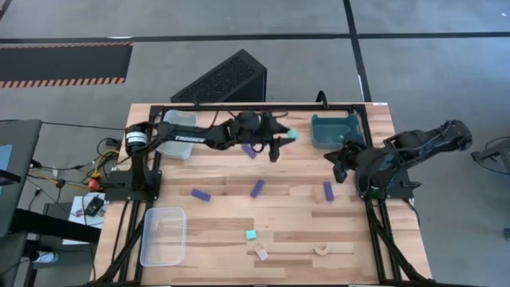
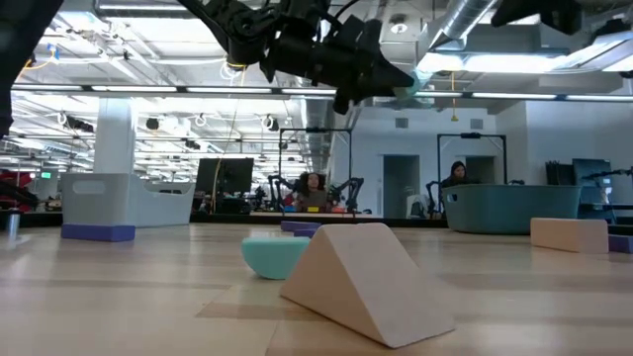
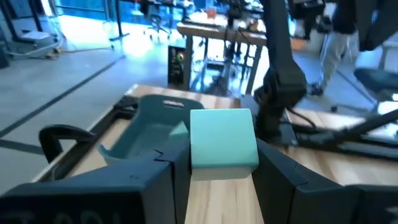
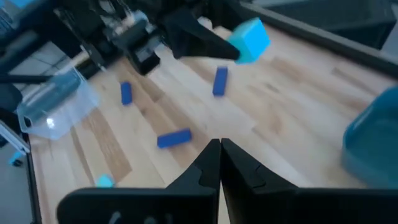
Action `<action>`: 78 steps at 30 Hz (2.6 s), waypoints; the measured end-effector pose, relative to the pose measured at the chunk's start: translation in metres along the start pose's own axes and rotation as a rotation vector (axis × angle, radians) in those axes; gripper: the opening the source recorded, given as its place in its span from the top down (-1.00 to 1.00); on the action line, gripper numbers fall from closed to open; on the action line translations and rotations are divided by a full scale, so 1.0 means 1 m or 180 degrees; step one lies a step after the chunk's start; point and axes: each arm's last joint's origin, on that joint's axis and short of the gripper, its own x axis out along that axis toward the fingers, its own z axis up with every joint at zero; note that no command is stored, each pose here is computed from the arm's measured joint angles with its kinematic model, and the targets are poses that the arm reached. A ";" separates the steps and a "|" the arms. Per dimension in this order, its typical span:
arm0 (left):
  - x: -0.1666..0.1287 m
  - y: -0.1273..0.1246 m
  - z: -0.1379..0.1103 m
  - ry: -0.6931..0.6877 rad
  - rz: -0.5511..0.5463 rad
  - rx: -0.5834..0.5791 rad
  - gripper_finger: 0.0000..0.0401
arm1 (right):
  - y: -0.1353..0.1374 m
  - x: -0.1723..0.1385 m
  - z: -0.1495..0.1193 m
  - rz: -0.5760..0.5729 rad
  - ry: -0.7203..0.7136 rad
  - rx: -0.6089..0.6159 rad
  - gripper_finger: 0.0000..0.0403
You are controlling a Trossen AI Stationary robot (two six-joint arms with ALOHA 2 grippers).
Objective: Sort & place blocks by color
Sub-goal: Put the light blue block into the dark green bin
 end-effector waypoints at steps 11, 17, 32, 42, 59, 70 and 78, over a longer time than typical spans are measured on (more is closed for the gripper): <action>-0.004 0.029 0.009 -0.0128 0.0160 -0.0023 0.44 | -0.026 -0.003 0.026 -0.0205 -0.0399 0.0078 0.85; -0.008 0.060 0.037 -0.0293 0.0157 0.0251 0.44 | -0.034 0.002 0.040 -0.0225 -0.0548 0.0472 0.85; 0.096 0.100 0.041 -0.0125 -0.0579 0.0176 0.44 | -0.039 0.003 0.051 -0.0313 -0.0867 0.0805 0.85; 0.118 0.124 0.007 0.0081 -0.0465 -0.0212 0.43 | -0.041 0.012 0.056 -0.0670 -0.1067 0.0971 0.85; 0.148 0.085 -0.027 -0.0021 -0.0124 -0.0282 0.43 | -0.045 0.015 0.063 -0.0436 -0.0994 0.1167 0.85; 0.151 0.071 -0.027 -0.0018 0.0000 -0.0084 0.21 | -0.043 0.015 0.058 -0.0436 -0.0872 0.1078 0.85; 0.152 0.066 -0.027 0.0009 -0.0042 -0.0173 -0.11 | -0.043 0.016 0.058 -0.0401 -0.0807 0.0920 0.85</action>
